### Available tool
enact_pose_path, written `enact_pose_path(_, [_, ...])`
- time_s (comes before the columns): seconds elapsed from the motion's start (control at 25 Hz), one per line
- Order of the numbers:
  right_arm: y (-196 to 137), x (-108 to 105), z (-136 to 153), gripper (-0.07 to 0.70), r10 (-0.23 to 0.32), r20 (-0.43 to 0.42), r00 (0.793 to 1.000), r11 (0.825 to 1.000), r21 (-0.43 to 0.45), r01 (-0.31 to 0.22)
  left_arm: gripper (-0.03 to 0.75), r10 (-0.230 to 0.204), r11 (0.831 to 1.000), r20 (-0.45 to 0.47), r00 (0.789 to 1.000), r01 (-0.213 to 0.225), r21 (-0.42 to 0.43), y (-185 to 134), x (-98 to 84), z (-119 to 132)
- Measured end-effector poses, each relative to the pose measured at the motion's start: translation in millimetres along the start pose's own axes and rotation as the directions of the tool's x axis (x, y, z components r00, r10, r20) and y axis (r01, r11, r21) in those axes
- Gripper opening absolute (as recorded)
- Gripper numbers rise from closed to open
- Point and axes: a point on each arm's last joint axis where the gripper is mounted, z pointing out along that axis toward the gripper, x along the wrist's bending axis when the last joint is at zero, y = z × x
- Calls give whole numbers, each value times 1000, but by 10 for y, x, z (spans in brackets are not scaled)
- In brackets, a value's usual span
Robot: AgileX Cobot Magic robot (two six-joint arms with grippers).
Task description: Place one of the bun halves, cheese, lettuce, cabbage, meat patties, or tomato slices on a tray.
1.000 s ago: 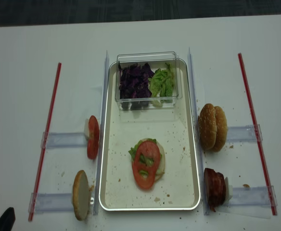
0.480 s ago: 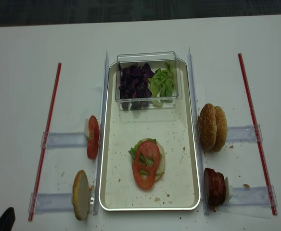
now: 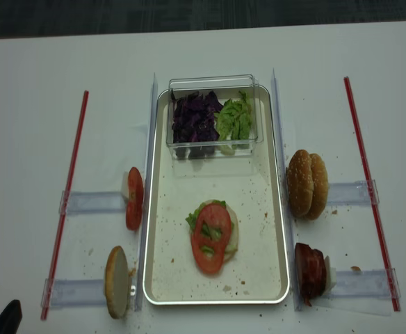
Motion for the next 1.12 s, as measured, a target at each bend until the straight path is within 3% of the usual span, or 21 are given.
enact_pose_path(1.12, [0,0,0,36,0,0,1000,1000,0,0,454,0,1000,0,1000,0,0,0,0,0])
